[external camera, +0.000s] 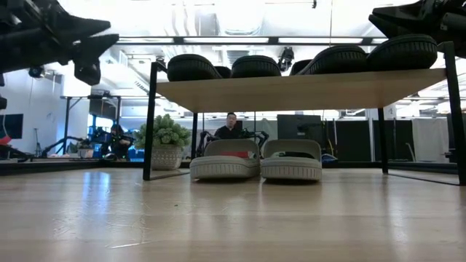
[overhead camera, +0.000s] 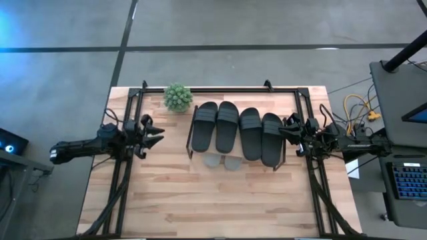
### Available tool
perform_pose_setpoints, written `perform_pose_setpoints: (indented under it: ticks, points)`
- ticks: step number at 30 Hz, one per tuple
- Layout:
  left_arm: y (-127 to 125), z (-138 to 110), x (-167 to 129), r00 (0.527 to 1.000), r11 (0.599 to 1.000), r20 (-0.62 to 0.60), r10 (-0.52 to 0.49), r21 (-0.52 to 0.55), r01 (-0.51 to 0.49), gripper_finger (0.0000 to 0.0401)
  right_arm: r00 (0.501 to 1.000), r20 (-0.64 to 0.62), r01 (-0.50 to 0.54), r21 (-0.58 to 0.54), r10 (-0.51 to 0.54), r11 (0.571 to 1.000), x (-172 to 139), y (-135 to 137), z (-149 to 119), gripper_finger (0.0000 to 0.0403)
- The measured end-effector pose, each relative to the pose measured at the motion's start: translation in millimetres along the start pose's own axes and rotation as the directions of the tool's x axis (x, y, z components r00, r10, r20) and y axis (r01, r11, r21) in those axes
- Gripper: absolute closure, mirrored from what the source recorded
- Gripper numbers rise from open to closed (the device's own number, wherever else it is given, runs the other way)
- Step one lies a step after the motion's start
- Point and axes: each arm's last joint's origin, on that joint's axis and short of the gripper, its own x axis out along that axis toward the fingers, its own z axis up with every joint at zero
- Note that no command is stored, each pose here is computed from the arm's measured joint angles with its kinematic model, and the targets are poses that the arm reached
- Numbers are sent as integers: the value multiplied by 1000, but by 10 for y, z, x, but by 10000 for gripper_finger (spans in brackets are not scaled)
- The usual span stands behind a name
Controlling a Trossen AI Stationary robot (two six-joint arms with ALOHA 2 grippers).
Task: Pick and place slides into the shelf
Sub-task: Return to Home Position
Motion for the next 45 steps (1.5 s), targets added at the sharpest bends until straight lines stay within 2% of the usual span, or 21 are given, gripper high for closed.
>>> perform_pose_setpoints:
  ticks: [12,18,21,25,27,30,32,39,45]
  points:
    - [29,-132,2,990,1000,-137,18,-16,-21,278,1000,0,0,0,0,1000,0,0,0,364]
    - [71,-206,15,973,994,-201,111,16,-110,278,1000,0,0,0,0,1000,0,0,0,364]
    - [85,-257,22,960,992,-252,126,57,-115,278,1000,1,0,0,0,1000,0,0,1,364]
    - [94,-290,34,949,991,-285,133,62,-120,278,1000,0,0,0,0,1000,0,0,0,364]
    - [89,-287,38,952,992,-285,116,77,-98,278,1000,0,0,0,0,1000,0,0,0,364]
    - [58,-255,45,964,986,-263,32,166,13,278,1000,0,0,0,0,1000,0,0,0,364]
    - [41,-226,40,971,979,-239,-4,197,52,278,1000,0,0,0,0,1000,0,0,0,364]
    - [17,-139,-17,989,977,-147,-25,208,56,278,1000,0,0,0,0,1000,0,0,0,364]
    - [32,-172,-13,984,991,-179,4,130,19,278,1000,0,0,0,0,1000,0,0,0,364]
